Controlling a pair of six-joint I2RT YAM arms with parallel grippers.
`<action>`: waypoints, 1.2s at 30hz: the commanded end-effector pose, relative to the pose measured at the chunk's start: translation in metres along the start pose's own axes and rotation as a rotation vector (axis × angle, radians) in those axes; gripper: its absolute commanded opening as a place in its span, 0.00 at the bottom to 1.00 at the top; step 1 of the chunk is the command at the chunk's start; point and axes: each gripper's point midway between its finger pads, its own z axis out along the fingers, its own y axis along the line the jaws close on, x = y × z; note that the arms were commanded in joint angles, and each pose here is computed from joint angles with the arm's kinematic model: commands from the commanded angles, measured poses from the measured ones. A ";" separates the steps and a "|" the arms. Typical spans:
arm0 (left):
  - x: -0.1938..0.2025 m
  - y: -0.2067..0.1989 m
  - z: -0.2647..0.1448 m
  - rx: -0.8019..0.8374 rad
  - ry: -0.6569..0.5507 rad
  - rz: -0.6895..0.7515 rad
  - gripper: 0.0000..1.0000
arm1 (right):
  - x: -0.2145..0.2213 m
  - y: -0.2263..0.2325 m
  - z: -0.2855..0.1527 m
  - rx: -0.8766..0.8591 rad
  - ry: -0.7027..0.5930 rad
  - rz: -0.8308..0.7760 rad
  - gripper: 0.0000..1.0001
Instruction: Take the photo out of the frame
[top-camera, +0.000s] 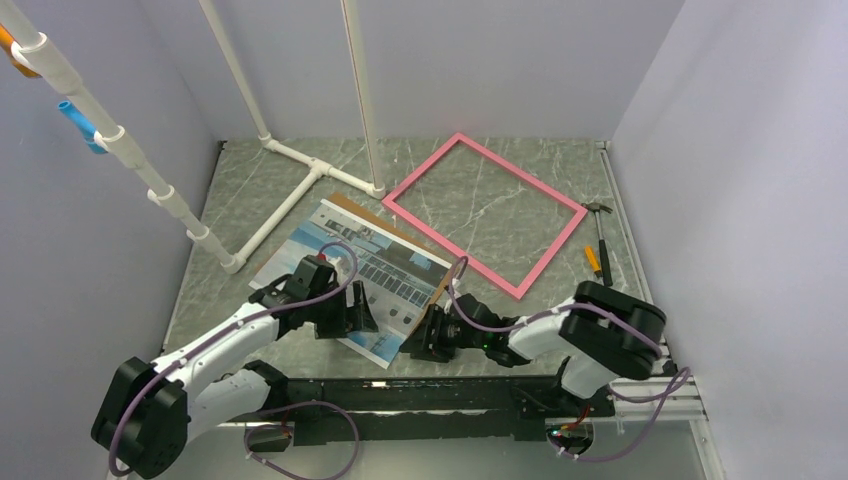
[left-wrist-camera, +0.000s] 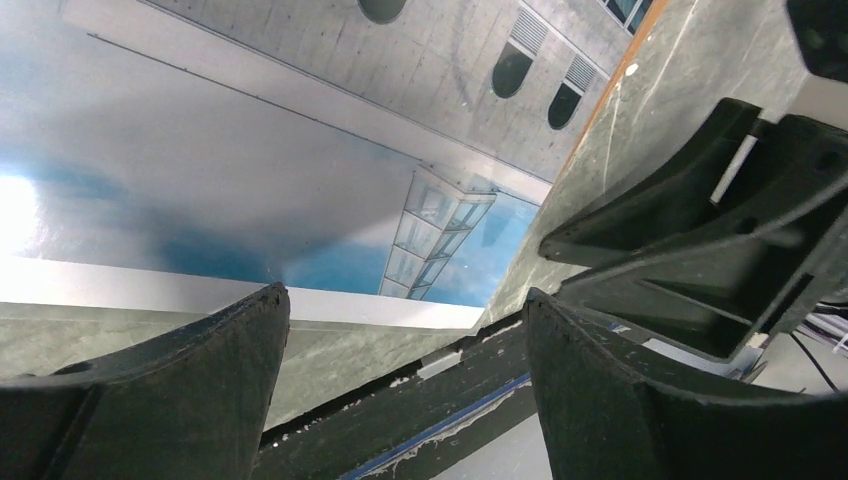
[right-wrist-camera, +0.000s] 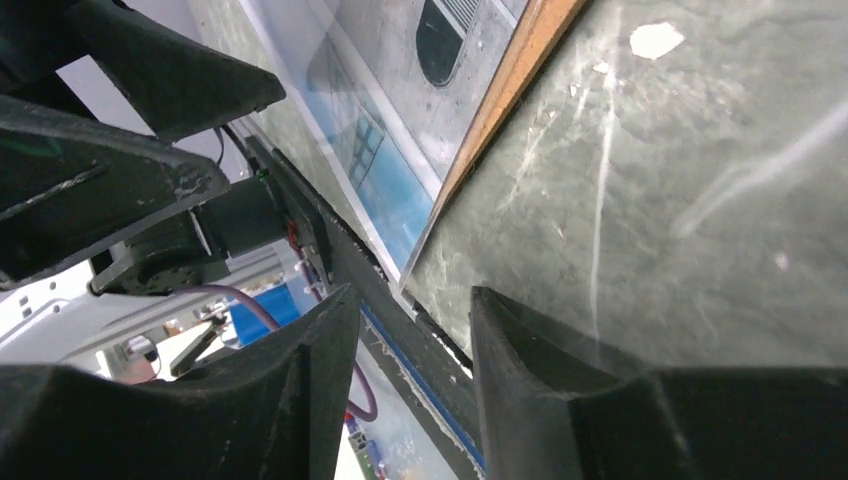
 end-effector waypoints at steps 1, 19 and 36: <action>-0.006 -0.012 -0.004 0.056 -0.028 0.010 0.89 | 0.003 0.037 0.012 -0.155 0.038 0.048 0.44; -0.005 -0.015 -0.016 0.073 -0.048 0.035 0.90 | 0.010 0.043 0.024 -0.187 0.079 0.062 0.32; -0.002 0.002 -0.024 -0.039 -0.086 0.027 0.96 | 0.009 0.058 0.026 -0.196 0.071 0.020 0.28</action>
